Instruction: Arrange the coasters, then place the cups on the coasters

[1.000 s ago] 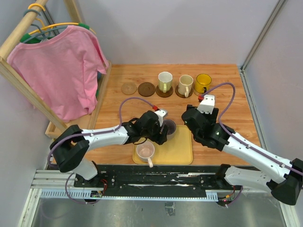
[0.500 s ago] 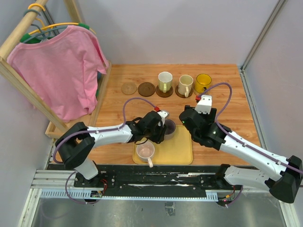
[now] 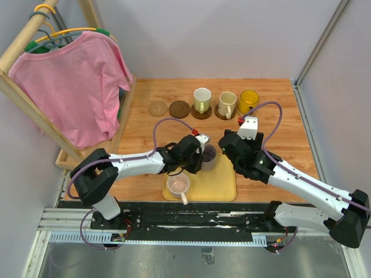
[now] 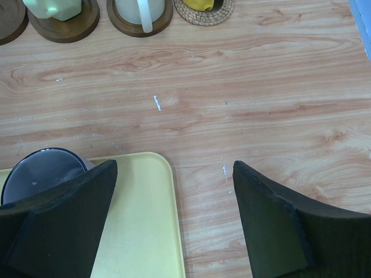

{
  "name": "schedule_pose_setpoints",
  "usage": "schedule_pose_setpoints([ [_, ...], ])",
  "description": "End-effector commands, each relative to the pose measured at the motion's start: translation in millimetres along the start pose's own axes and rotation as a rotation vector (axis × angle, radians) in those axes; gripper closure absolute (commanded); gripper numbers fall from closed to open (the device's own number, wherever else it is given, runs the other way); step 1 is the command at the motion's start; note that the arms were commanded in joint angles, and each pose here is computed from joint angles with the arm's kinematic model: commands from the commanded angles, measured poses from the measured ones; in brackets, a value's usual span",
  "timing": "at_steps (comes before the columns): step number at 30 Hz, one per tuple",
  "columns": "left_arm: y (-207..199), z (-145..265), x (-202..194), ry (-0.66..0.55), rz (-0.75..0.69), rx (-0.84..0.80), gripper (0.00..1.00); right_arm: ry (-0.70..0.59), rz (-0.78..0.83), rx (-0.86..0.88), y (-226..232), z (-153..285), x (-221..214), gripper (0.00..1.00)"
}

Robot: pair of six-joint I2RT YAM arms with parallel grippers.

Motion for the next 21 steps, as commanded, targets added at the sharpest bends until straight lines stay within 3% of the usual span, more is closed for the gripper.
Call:
schedule_pose_setpoints([
  [1,2,11,7,-0.030,-0.013,0.047,1.00,-0.007,0.005,-0.007,-1,-2,-2,0.18],
  [13,18,61,49,-0.239,0.010,0.247,0.99,-0.017,0.012,0.001,-2,-2,-3,0.19],
  [21,70,68,76,-0.292,0.092,0.439,0.99,-0.044,0.006,-0.027,-10,-6,9,0.20],
])
Point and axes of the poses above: each gripper's point midway between its finger pads, its own z axis back along the fingers, its own y axis along the line the jaws close on, x = y × z, the point moved 9 cm from there along z, back along the fingers, and after that the axes turned 15 degrees about -z, right-handed, at the moved point
